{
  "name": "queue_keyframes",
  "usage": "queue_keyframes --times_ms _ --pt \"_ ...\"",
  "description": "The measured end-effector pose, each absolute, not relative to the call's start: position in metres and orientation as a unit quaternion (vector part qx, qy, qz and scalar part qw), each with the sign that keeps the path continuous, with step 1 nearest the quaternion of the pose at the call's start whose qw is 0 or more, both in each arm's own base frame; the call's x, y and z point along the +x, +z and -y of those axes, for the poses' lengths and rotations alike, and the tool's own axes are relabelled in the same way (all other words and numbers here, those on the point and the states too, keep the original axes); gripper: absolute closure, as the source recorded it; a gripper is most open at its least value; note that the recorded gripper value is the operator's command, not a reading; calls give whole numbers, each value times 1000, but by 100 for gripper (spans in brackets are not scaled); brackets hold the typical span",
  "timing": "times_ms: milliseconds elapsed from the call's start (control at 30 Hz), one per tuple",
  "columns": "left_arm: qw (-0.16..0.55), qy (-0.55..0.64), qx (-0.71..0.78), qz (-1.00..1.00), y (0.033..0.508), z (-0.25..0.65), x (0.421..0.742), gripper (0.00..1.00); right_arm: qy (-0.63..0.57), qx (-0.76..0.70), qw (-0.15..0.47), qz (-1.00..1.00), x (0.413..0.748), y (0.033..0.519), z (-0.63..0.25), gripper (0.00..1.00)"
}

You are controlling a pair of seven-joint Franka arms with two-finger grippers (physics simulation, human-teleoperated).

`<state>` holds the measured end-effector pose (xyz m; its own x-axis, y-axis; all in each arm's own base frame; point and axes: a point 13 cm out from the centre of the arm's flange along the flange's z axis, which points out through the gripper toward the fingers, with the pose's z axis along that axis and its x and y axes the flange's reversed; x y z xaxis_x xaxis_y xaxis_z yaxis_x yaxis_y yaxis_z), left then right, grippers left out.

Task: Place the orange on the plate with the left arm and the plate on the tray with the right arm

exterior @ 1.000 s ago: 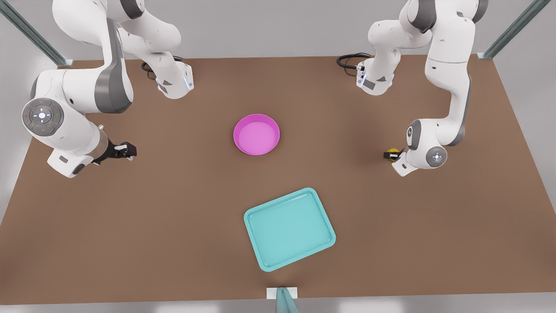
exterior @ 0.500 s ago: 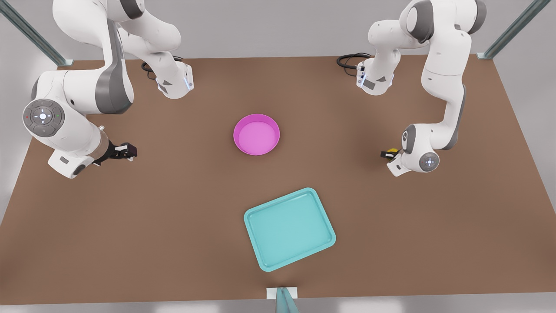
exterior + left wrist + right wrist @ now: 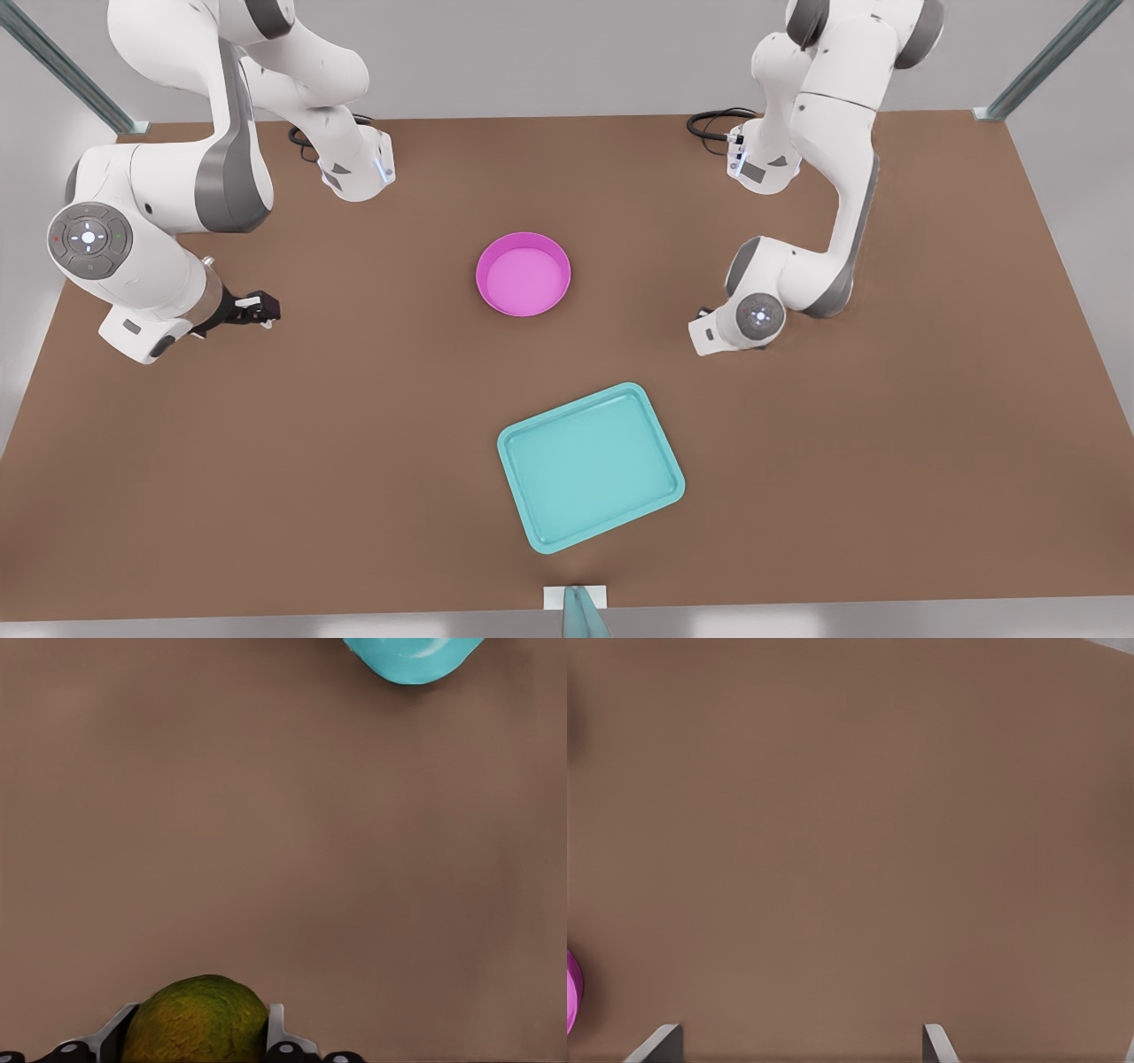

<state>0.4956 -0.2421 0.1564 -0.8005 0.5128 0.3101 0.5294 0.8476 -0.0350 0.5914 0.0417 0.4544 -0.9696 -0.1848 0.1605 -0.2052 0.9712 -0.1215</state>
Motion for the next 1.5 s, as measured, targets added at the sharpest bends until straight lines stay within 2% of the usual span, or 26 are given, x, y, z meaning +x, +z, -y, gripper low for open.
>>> queue_keyframes --times_ms 100,200,267,367,500,533,567,667,733,767,800,833,867,900,933,1000,1067,1100,1200,1367,1500 --pt "142 -15 -344 928 174 404 457 32 69 98 75 990 591 454 -42 0" --pt "136 22 -357 924 170 530 421 32 69 99 76 990 591 453 -42 0" --pt "146 55 -361 919 166 597 378 33 69 99 76 990 591 453 -42 0" --pt "154 70 -343 924 143 647 335 33 69 99 78 990 592 451 -42 0" --pt "161 53 -296 940 113 647 326 32 68 99 78 990 592 450 -42 0" --pt "163 46 -286 943 105 645 325 27 68 99 79 990 592 450 -42 0" --pt "164 42 -276 946 100 644 325 0 68 99 79 990 592 450 -42 0" --pt "162 37 -250 954 98 644 326 0 68 99 79 990 592 449 -42 0" --pt "156 35 -232 960 111 642 335 0 67 99 79 990 592 449 -42 0" --pt "138 39 -210 967 152 629 366 0 62 100 85 989 593 442 -45 0" --pt "111 51 -162 979 227 588 431 0 43 102 105 988 595 418 -55 0" --pt "92 63 -96 989 301 512 502 0 10 105 136 985 598 378 -73 0" --pt "79 63 -23 995 356 414 562 0 -30 109 164 980 601 335 -98 0" --pt "73 50 47 995 390 317 599 0 -69 115 187 973 601 295 -131 0" --pt "74 32 102 991 409 239 616 0 -106 119 207 965 597 259 -165 0" --pt "88 7 171 981 429 141 619 0 -180 102 253 945 577 185 -213 0" --pt "107 5 182 978 441 115 608 0 -229 83 275 930 553 147 -245 0" --pt "115 19 167 979 446 118 601 0 -244 81 274 927 540 151 -256 0" --pt "119 7 131 984 440 119 547 0 -263 80 268 923 490 178 -271 0" --pt "106 -9 124 987 437 85 546 0 -254 104 253 928 414 170 -279 0" --pt "118 6 102 988 430 97 548 0 -228 147 229 935 363 130 -288 0"
